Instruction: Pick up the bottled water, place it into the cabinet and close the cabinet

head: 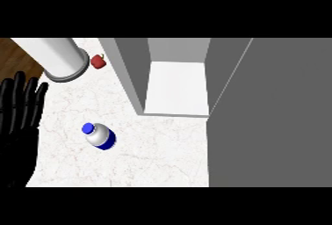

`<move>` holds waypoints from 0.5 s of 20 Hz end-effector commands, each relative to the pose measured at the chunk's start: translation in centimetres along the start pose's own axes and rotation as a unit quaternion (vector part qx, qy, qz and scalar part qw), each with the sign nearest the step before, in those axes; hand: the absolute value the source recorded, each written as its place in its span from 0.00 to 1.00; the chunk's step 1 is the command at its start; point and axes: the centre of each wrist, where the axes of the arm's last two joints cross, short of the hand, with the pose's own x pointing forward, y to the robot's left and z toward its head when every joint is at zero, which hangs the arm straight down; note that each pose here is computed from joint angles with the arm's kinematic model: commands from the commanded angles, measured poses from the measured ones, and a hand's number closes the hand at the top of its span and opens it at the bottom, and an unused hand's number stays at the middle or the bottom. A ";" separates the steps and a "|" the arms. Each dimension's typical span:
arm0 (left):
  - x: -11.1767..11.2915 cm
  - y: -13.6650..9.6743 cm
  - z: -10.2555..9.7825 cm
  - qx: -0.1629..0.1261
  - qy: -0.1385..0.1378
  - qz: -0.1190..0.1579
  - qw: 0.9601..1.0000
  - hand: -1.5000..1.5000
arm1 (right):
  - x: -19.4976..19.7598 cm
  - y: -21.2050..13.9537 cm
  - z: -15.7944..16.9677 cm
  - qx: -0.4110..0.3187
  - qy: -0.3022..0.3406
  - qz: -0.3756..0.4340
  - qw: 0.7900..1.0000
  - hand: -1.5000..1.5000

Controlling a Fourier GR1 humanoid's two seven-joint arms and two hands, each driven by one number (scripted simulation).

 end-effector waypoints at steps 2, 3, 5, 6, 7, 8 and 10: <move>0.4 2.0 -0.8 -0.098 -0.027 0.052 0.993 0.00 | 0.3 0.8 -0.6 0.010 -0.016 -0.022 1.000 0.00; 0.3 2.2 -1.6 -0.150 -0.036 0.085 0.984 0.00 | 1.7 0.5 -0.1 0.014 -0.025 -0.027 0.999 0.00; 0.0 1.5 -2.0 -0.245 -0.048 0.123 0.961 0.00 | 1.7 0.8 0.9 0.025 -0.023 -0.044 0.998 0.00; 0.0 1.0 -2.2 -0.291 -0.056 0.152 0.943 0.00 | 1.6 0.8 0.6 0.025 -0.021 -0.056 0.998 0.00; -2.4 0.7 -0.3 -0.301 0.073 0.156 0.938 0.00 | 0.1 1.8 1.8 0.056 0.079 -0.099 0.990 0.00; -2.6 1.9 0.1 -0.316 0.089 0.165 0.930 0.00 | 0.4 2.2 2.2 0.056 0.084 -0.111 0.989 0.00; -2.3 3.8 0.2 -0.343 0.092 0.187 0.916 0.00 | 0.7 1.3 3.6 0.049 0.113 -0.108 0.986 0.00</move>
